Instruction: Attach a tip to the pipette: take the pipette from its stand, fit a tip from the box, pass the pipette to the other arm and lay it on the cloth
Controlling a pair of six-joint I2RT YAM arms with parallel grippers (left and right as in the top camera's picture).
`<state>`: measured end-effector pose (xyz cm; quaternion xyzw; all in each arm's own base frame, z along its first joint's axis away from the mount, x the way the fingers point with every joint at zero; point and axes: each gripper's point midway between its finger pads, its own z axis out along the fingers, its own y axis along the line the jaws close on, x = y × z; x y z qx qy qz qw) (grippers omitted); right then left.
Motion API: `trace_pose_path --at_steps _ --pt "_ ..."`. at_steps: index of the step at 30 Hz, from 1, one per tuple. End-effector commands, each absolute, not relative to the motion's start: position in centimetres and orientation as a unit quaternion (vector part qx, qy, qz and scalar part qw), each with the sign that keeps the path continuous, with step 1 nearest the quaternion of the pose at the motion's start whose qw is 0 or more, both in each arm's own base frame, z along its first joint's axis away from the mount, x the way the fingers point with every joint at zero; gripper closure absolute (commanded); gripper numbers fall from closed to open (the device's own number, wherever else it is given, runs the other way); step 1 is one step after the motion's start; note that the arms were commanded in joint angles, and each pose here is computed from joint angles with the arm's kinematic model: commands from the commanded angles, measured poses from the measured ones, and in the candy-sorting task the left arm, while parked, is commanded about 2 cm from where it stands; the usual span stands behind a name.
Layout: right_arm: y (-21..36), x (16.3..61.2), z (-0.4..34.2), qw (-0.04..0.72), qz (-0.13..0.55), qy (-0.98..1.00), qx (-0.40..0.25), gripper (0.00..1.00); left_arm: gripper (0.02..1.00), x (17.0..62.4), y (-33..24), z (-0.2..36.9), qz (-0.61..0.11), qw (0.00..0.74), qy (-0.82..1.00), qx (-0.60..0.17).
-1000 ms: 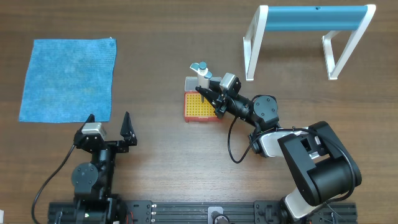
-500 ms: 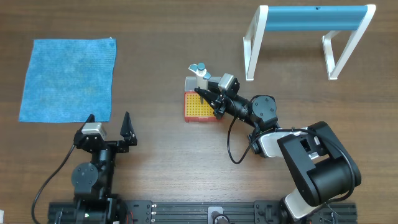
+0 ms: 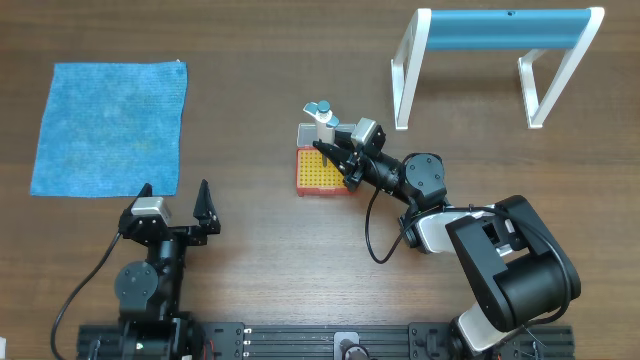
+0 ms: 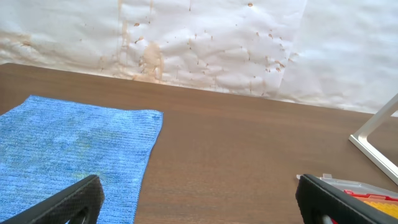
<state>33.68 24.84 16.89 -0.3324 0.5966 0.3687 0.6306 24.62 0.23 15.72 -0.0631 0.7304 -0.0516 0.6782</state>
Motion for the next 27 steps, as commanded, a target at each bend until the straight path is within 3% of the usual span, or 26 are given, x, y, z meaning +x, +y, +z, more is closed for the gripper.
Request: trace_pose_path --at_steps 1,16,27 --pt "24.9 34.2 17.0 0.637 0.363 0.595 -0.329 0.923 0.023 24.6 0.3 15.6 -0.054 0.677 0.731 -0.067" --pt "24.9 34.7 14.4 0.618 0.357 0.622 -0.321 0.923 0.023 24.6 0.3 15.6 -0.054 0.677 0.731 -0.067" --pt "25.4 34.0 14.4 0.613 0.365 0.619 -0.329 0.921 0.023 24.6 0.3 15.6 -0.054 0.677 0.731 -0.067"
